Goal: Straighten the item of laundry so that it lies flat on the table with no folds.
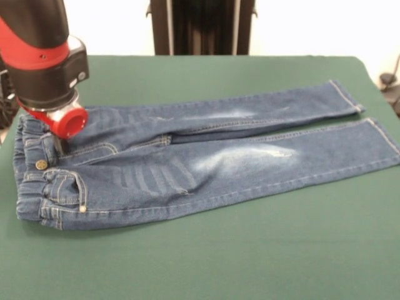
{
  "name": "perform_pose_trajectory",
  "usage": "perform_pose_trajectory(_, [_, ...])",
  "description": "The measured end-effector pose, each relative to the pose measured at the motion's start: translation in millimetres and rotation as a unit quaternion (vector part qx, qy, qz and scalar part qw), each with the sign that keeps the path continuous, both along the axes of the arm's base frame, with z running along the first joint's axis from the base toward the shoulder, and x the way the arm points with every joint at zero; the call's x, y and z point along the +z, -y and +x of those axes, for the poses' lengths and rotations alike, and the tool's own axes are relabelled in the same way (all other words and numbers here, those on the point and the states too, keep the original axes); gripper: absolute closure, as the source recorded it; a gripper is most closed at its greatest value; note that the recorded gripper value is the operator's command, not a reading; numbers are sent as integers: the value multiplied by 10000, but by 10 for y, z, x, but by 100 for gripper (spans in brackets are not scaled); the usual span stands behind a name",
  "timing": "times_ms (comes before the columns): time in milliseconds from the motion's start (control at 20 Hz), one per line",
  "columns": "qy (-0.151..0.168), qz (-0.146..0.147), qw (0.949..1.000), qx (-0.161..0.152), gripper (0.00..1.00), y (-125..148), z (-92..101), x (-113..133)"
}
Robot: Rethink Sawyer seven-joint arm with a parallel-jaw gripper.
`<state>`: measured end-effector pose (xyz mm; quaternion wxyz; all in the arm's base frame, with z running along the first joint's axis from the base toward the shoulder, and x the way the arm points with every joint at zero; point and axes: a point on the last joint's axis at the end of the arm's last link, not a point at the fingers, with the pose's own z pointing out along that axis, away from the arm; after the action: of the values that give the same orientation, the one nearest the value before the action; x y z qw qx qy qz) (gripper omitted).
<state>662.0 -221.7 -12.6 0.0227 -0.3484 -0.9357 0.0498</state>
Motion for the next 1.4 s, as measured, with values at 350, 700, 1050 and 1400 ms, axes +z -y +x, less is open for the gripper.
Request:
perform_pose_trajectory(350, [31,-138,9999,77,100,17,-36,259])
perform_pose_trajectory(700, [60,-266,9996,89,100,78,-56,427])
perform_pose_trajectory(1050, [-19,-341,9992,213,100,-56,-121,515])
perform_pose_trajectory(1400, [-68,-340,9982,481,100,-495,-112,670])
